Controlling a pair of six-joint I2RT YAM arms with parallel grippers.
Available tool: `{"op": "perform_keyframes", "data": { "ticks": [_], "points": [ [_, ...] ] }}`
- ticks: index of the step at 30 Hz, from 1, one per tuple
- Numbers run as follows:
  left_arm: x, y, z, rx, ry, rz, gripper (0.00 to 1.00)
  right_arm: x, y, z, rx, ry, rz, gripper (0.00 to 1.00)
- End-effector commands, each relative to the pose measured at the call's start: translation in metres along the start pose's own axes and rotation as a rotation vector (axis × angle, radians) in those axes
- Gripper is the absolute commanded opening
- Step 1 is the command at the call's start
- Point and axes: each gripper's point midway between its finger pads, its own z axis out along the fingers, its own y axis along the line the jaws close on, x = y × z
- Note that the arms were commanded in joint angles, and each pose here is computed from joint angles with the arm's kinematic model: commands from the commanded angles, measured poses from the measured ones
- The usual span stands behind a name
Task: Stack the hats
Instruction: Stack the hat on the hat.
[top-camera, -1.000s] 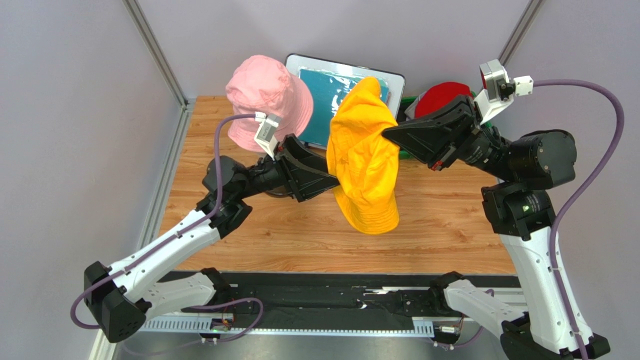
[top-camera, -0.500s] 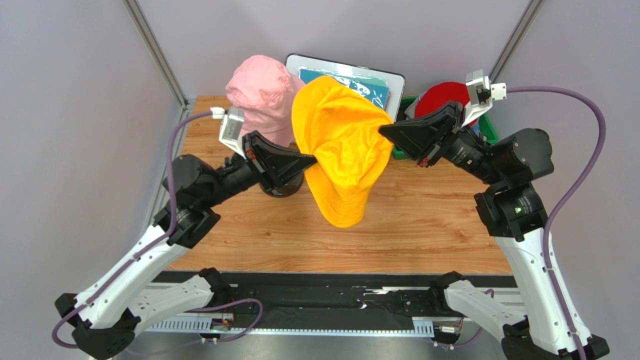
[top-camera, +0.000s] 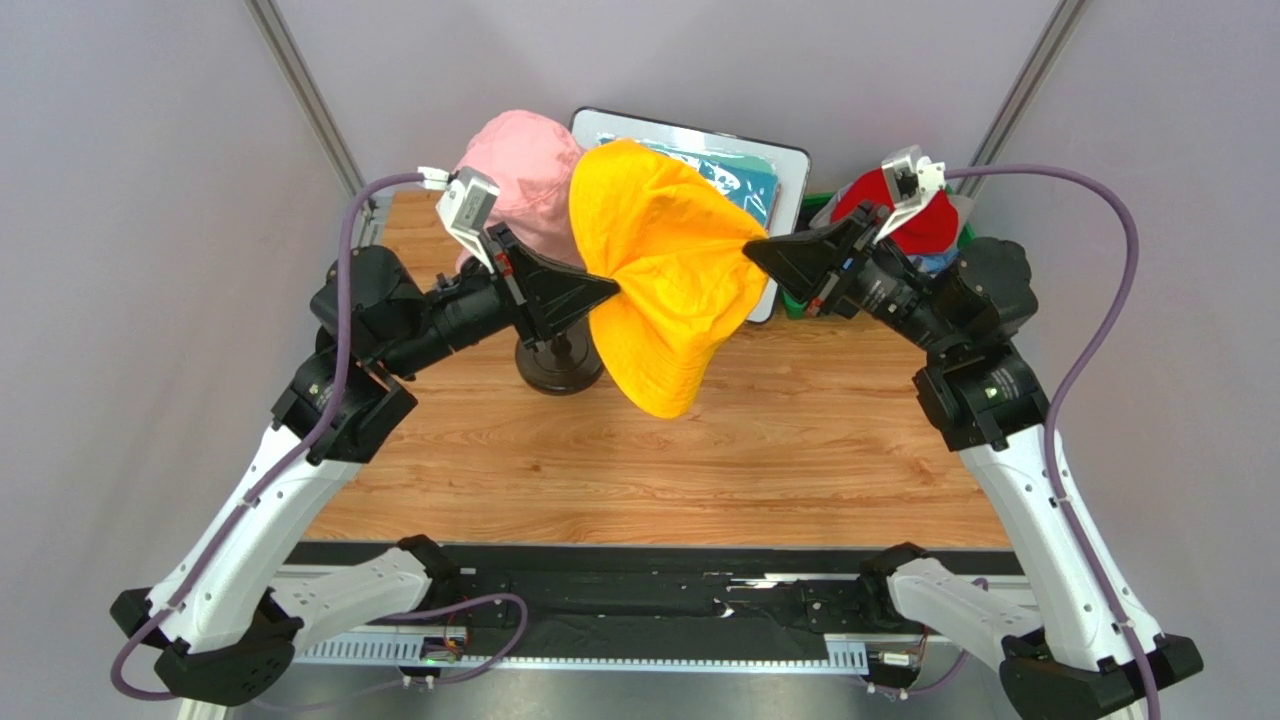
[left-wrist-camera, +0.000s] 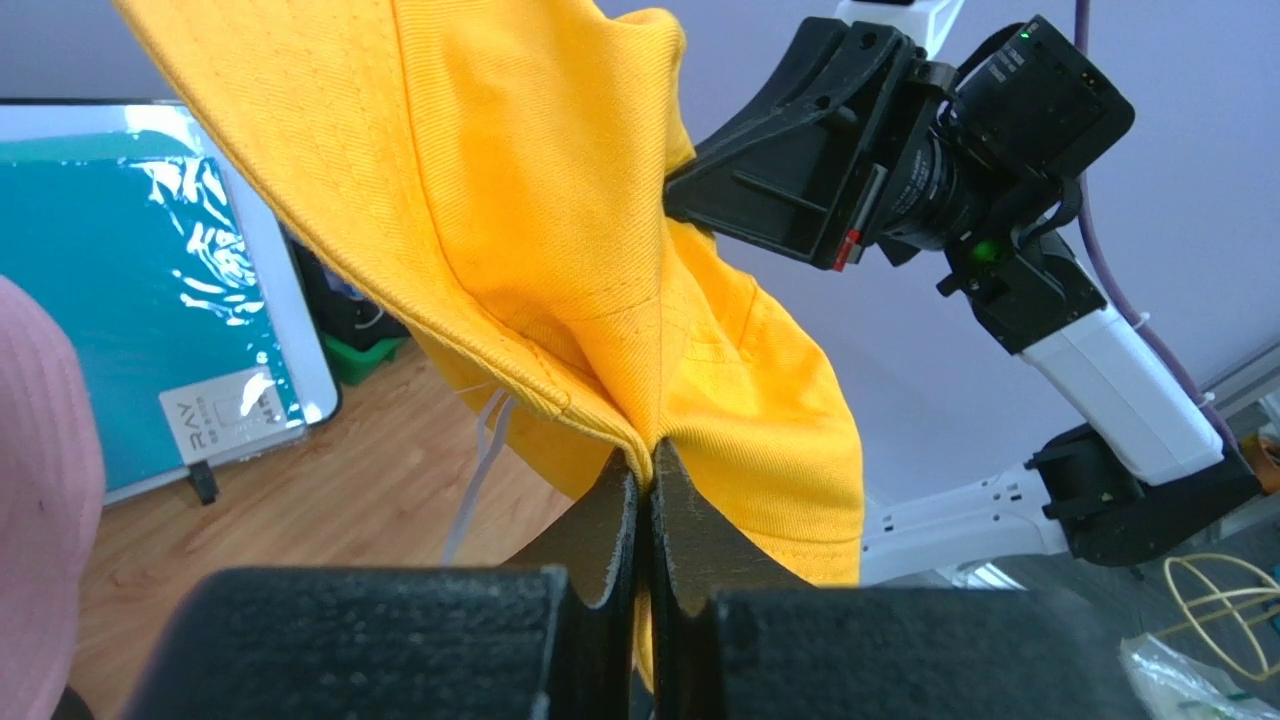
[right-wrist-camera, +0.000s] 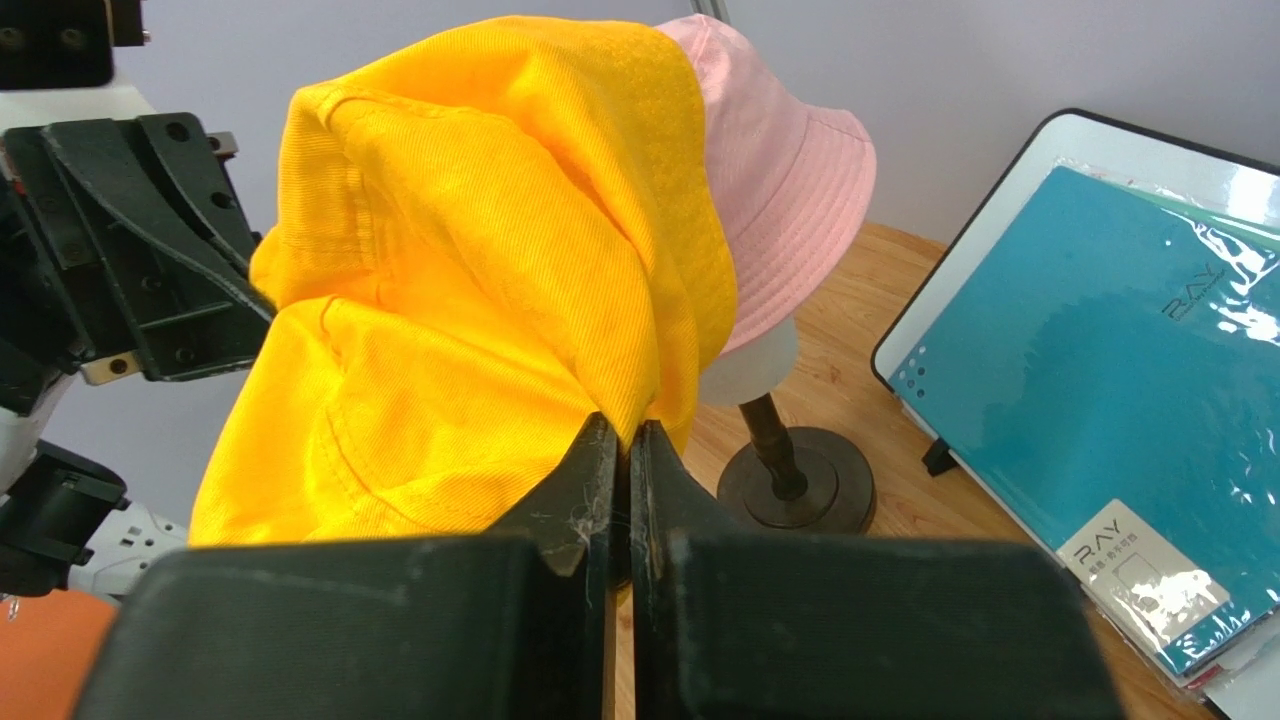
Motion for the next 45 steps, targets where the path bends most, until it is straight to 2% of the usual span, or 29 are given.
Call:
{"op": "perform_keyframes", "data": {
  "ticks": [1, 8, 12, 16, 22, 26, 28, 33, 34, 36, 38, 41, 42, 45],
  "points": [
    [-0.029, -0.014, -0.018, 0.003, -0.031, 0.08, 0.0, -0.015, 0.0, 0.005, 0.004, -0.059, -0.037, 0.0],
    [-0.031, -0.002, -0.01, 0.021, 0.0, 0.061, 0.0, -0.025, 0.008, 0.012, -0.047, -0.08, -0.022, 0.0],
    [-0.034, -0.005, -0.009, 0.063, -0.034, 0.078, 0.0, -0.016, 0.008, 0.018, -0.066, -0.068, 0.011, 0.0],
    [-0.043, 0.0, -0.018, 0.032, -0.055, 0.116, 0.0, -0.017, 0.001, 0.028, -0.052, -0.093, 0.019, 0.0],
    [-0.062, 0.049, -0.027, -0.147, -0.038, 0.155, 0.0, -0.025, 0.013, 0.062, -0.09, -0.098, 0.003, 0.0],
    [-0.061, 0.089, -0.033, -0.248, -0.016, 0.123, 0.0, -0.022, 0.012, 0.085, -0.082, -0.093, -0.005, 0.0],
    [-0.061, 0.111, -0.039, -0.293, -0.051, 0.097, 0.0, -0.019, 0.011, 0.095, -0.079, -0.091, -0.007, 0.0],
    [-0.053, 0.134, -0.041, -0.265, -0.072, 0.047, 0.0, -0.007, -0.01, 0.119, -0.027, -0.099, 0.032, 0.0],
    [-0.05, 0.137, -0.04, -0.265, -0.07, 0.029, 0.07, -0.007, -0.01, 0.12, -0.026, -0.103, 0.042, 0.0],
    [-0.051, 0.139, -0.041, -0.258, -0.076, 0.031, 0.09, -0.007, -0.012, 0.124, -0.026, -0.112, 0.045, 0.0],
    [-0.051, 0.143, -0.042, -0.265, -0.077, 0.02, 0.17, -0.008, -0.015, 0.126, -0.013, -0.119, 0.051, 0.0],
    [-0.052, 0.148, -0.048, -0.28, -0.092, 0.004, 0.34, -0.007, -0.016, 0.129, -0.008, -0.12, 0.058, 0.0],
    [-0.05, 0.153, -0.051, -0.292, -0.099, -0.009, 0.45, -0.007, -0.017, 0.131, -0.01, -0.12, 0.056, 0.0],
    [-0.049, 0.159, -0.056, -0.297, -0.12, -0.02, 0.45, -0.006, -0.019, 0.134, -0.007, -0.118, 0.061, 0.0]
  ]
}}
